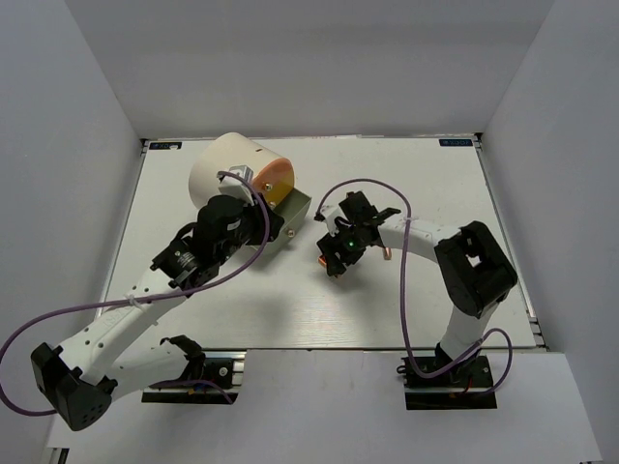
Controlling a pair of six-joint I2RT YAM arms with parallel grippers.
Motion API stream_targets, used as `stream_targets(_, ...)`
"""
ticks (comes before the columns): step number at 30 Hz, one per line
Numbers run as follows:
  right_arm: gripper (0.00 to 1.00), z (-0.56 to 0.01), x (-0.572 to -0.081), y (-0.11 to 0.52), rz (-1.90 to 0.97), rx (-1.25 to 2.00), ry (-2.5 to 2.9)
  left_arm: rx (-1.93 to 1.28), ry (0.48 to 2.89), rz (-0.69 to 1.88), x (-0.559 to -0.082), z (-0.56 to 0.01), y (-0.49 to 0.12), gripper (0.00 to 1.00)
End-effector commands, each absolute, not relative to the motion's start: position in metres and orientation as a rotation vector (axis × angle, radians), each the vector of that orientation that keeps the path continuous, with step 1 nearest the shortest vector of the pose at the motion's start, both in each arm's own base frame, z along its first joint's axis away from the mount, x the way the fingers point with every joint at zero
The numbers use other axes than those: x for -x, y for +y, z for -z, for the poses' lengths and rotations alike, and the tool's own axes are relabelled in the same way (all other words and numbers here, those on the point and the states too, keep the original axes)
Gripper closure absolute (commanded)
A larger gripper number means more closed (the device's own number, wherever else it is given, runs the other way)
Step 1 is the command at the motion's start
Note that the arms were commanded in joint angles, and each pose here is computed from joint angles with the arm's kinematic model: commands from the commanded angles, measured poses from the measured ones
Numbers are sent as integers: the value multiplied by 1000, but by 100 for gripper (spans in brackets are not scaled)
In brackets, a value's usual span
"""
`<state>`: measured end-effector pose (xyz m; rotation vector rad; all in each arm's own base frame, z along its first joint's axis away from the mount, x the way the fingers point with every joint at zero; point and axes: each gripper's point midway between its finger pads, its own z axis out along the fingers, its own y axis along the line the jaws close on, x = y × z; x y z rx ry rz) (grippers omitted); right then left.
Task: Organize the makeup
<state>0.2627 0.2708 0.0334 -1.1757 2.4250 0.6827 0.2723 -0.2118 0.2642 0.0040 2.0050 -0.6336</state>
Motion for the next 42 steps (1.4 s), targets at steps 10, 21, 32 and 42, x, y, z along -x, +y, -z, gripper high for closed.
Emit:
stream_targets(10,70,-35,-277,276,-472,1268,2339,24,1980,642,-266,-267,-204,54)
stream_targets(21,100,-154,-269,309,-793,1326,1845,56,1961,613,-261,-270,-191,54)
stream_targets(32,100,-203,-361,352,-324,1554,1217,138,1914,577,-247,-284,-162,54)
stream_targets(42,100,-211,-370,380,-138,1740,824,159,1908,584,-244,-281,-159,54)
